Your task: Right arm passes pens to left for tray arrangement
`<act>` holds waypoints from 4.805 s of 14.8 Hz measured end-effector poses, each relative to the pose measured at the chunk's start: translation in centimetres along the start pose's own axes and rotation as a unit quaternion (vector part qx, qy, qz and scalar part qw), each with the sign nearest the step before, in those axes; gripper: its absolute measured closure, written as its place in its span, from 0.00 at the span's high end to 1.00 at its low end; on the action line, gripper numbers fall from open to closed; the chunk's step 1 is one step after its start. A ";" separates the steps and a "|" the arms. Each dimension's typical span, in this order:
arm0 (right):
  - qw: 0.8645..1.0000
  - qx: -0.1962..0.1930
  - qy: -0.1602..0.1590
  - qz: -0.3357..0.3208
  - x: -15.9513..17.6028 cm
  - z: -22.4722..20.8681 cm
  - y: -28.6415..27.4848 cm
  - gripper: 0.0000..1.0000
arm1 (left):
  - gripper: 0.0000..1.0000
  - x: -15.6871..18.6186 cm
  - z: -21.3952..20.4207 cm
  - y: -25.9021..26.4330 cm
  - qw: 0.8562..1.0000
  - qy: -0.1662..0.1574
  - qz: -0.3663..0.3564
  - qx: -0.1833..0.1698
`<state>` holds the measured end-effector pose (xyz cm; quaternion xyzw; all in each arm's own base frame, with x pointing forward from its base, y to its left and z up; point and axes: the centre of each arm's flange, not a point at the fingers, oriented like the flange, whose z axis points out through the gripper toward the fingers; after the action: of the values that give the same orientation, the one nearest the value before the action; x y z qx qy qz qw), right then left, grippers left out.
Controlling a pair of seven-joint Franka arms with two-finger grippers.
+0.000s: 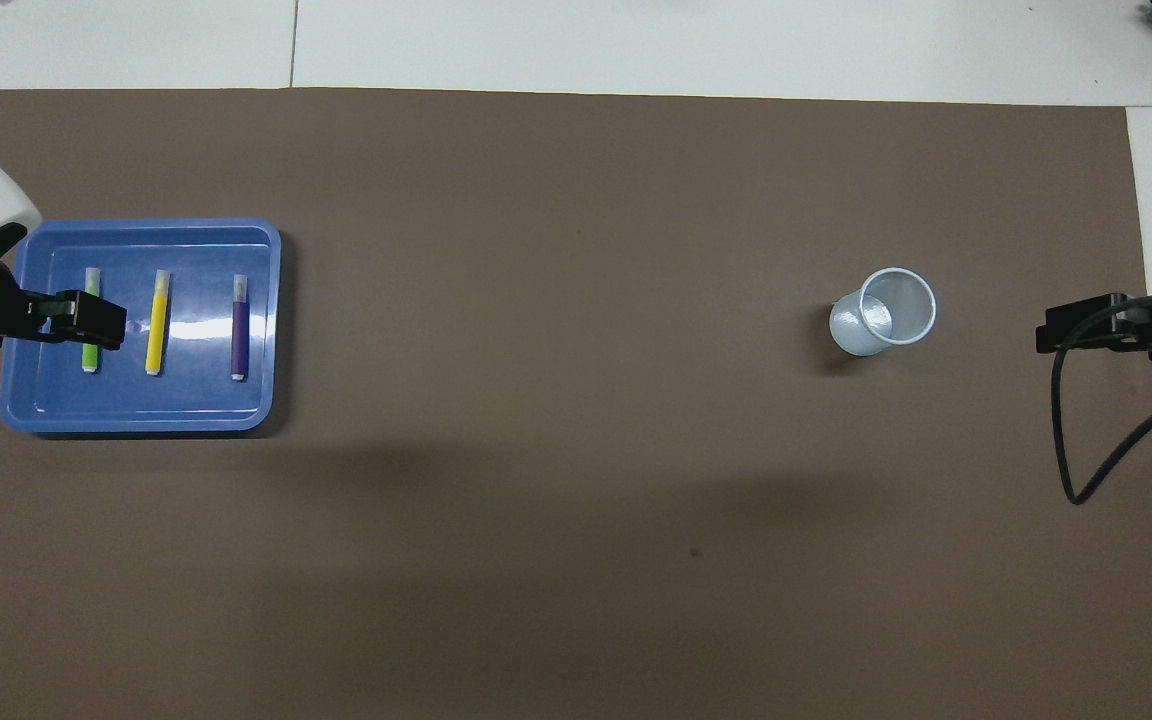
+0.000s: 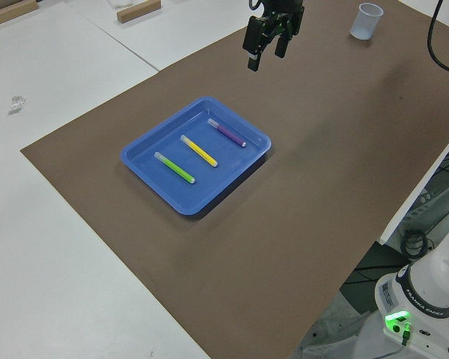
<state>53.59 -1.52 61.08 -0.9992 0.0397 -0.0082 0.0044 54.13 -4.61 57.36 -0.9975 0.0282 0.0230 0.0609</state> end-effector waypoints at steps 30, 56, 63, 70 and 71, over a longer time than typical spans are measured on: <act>1.000 0.000 -0.002 0.000 -0.1 0.2 0.0 1.00 | 1.00 0.3 -2.8 4.4 0.995 0.012 -0.047 -0.083; 1.000 0.000 0.000 -0.002 -0.1 0.3 -0.2 1.00 | 1.00 -0.2 -3.7 4.4 0.995 0.021 -0.046 -0.083; 1.000 0.000 0.001 -0.002 -0.1 0.5 -0.3 1.00 | 1.00 -0.2 -3.7 4.5 0.995 0.021 -0.046 -0.083; 1.000 0.000 0.002 -0.003 -0.1 0.4 -0.3 1.00 | 1.00 -0.2 -3.7 4.5 0.995 0.021 -0.045 -0.083; 1.000 0.000 0.002 -0.003 -0.1 0.4 -0.3 1.00 | 1.00 -0.2 -3.7 4.5 0.995 0.021 -0.045 -0.083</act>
<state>53.53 -1.21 60.64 -0.9992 0.0372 -0.0106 0.0039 53.82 -9.56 60.53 -0.9996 -0.0174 0.0018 -0.0219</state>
